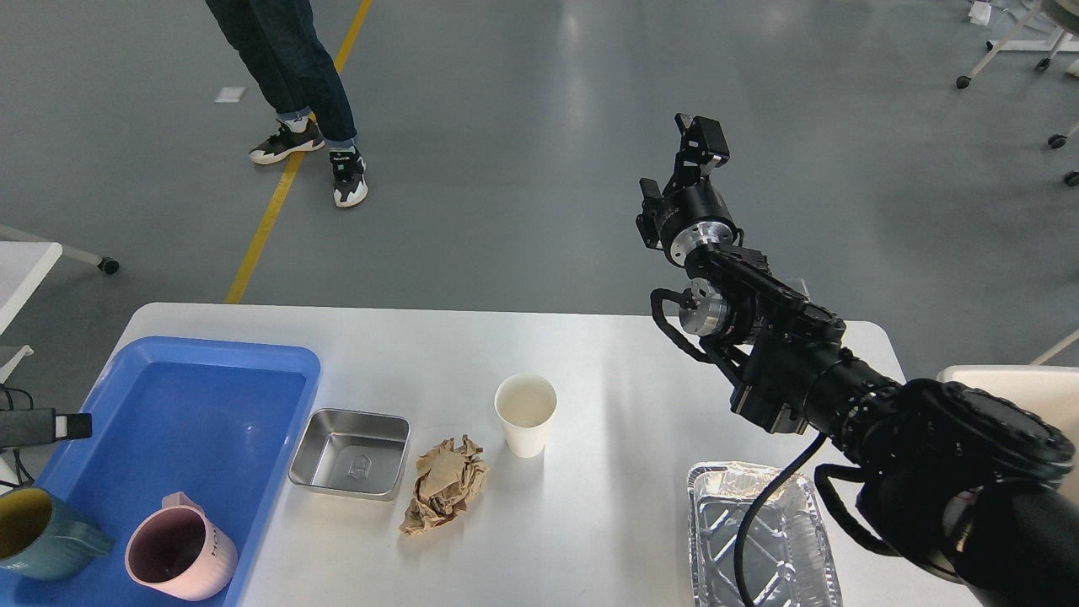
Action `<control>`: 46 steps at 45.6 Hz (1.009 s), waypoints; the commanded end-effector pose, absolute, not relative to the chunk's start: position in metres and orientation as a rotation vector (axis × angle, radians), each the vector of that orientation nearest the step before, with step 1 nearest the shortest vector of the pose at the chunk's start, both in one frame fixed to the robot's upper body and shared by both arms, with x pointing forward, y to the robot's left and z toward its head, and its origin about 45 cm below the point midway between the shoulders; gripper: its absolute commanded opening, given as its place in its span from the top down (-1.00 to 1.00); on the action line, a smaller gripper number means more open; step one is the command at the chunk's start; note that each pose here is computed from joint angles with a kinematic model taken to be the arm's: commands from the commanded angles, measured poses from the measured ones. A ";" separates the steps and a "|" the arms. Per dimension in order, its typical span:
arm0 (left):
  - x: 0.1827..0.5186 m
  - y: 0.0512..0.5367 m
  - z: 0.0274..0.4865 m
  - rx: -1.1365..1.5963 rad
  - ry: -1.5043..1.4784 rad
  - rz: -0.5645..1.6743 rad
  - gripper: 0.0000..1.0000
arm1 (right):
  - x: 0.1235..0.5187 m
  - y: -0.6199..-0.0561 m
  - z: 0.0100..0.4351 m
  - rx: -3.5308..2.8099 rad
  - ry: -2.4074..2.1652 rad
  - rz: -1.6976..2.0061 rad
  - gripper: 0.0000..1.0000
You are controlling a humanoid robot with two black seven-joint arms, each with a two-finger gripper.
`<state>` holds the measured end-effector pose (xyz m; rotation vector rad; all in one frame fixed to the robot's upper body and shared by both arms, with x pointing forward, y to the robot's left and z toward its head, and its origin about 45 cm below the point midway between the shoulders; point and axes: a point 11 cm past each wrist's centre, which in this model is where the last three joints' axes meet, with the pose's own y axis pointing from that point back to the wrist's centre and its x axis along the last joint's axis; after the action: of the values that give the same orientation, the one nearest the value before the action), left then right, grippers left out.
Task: Tidy desktop
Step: 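Raise the left gripper away from the mug, then reach the left gripper to the small steel tray and grasp it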
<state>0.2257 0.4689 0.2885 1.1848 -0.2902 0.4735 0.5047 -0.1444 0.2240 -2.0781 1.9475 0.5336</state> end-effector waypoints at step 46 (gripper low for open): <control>0.325 0.352 0.176 0.968 -0.013 0.552 -0.95 | 0.498 -0.143 0.209 -2.077 1.964 0.570 -1.00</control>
<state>0.3205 0.3696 0.1821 0.9721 -0.0274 0.5970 0.4995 -0.1427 0.2132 -2.0782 1.9581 0.5596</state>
